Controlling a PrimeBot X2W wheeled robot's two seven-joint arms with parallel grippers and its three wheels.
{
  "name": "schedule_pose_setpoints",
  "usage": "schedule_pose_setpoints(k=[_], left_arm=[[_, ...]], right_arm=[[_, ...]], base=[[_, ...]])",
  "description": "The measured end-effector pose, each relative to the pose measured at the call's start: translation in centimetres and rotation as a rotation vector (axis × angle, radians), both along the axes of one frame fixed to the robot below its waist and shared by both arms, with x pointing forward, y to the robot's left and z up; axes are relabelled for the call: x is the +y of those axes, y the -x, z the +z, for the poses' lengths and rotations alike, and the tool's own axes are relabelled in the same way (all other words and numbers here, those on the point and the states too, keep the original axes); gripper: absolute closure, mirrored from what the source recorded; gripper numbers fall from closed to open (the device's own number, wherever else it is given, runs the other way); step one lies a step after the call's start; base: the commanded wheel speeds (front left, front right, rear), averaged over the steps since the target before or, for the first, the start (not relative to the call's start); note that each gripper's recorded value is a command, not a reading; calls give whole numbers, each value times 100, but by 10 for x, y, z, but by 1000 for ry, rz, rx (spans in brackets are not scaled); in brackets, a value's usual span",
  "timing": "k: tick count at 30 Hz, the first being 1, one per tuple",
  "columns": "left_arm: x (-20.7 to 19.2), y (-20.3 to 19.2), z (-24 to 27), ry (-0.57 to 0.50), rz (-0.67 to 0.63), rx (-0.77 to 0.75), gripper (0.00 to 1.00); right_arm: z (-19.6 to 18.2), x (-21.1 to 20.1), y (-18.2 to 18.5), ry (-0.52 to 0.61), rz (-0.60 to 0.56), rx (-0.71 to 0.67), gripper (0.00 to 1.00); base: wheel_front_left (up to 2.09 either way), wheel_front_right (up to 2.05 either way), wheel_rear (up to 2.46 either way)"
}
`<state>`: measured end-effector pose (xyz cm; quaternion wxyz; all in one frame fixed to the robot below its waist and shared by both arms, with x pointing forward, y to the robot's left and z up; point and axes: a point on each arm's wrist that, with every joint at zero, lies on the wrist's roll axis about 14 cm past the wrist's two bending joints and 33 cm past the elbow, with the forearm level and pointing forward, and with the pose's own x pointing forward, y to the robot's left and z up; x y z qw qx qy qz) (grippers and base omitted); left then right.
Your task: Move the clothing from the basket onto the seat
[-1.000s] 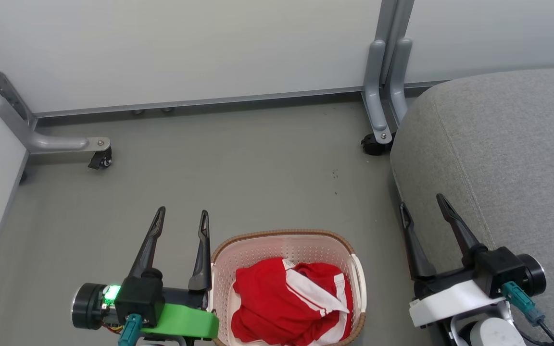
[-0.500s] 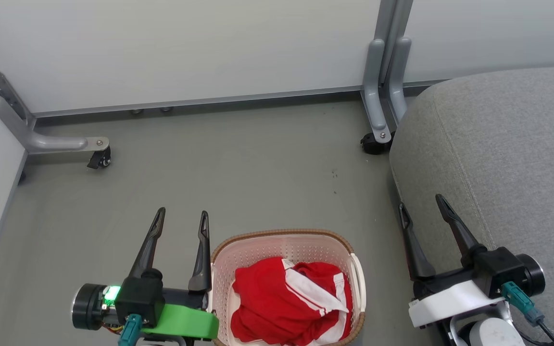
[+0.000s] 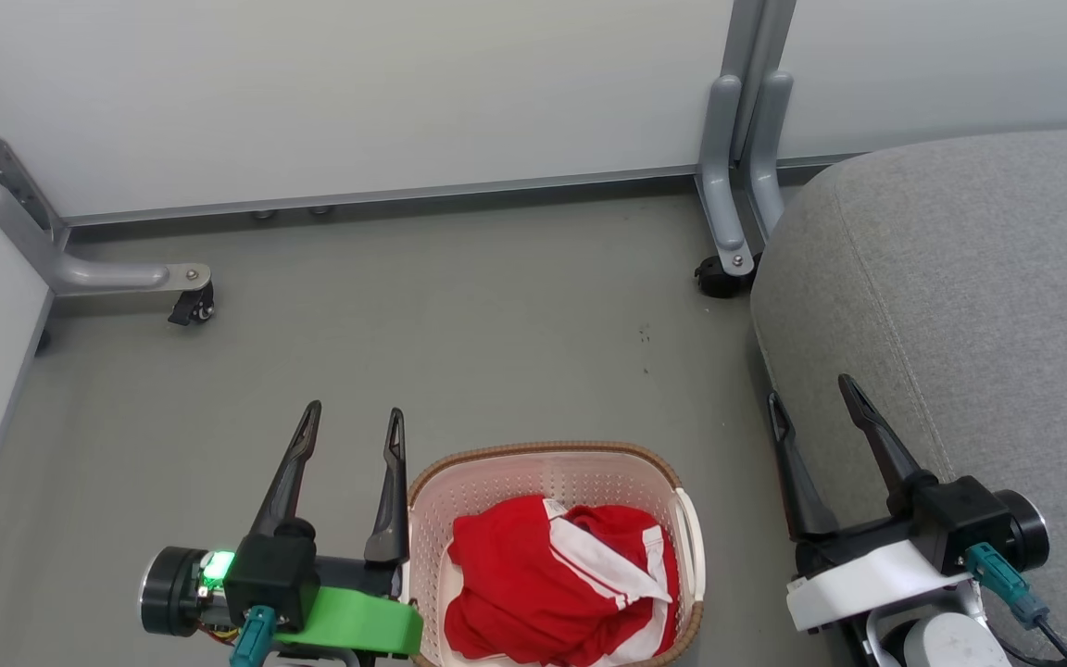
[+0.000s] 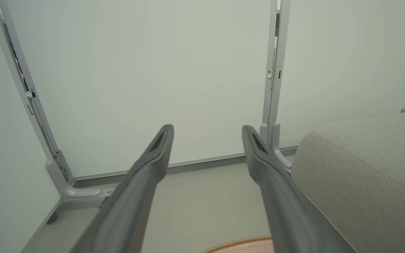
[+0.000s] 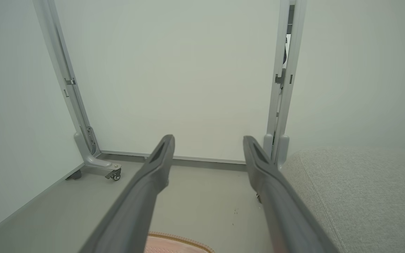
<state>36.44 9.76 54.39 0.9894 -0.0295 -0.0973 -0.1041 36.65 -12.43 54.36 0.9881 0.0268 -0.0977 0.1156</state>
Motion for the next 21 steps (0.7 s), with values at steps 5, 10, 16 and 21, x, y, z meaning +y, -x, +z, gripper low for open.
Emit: schedule_pose_setpoints(k=[5, 10, 16, 21], left_arm=[[-1, 0, -1, 0, -3, 4, 0], [-3, -2, -5, -4, -11, 14, 0], [-7, -11, -13, -7, -23, 36, 0], [-15, -30, -20, -15, -51, 48, 0]], right_arm=[[-1, 0, 0, -1, -1, 3, 0], [-4, -2, -2, -1, -6, 13, 0], [-7, -6, -13, -2, -18, 20, 0], [-9, -12, -35, -2, -36, 21, 0]], base=[[0, 0, 0], [0, 0, 0], [0, 0, 0], [0, 0, 0]])
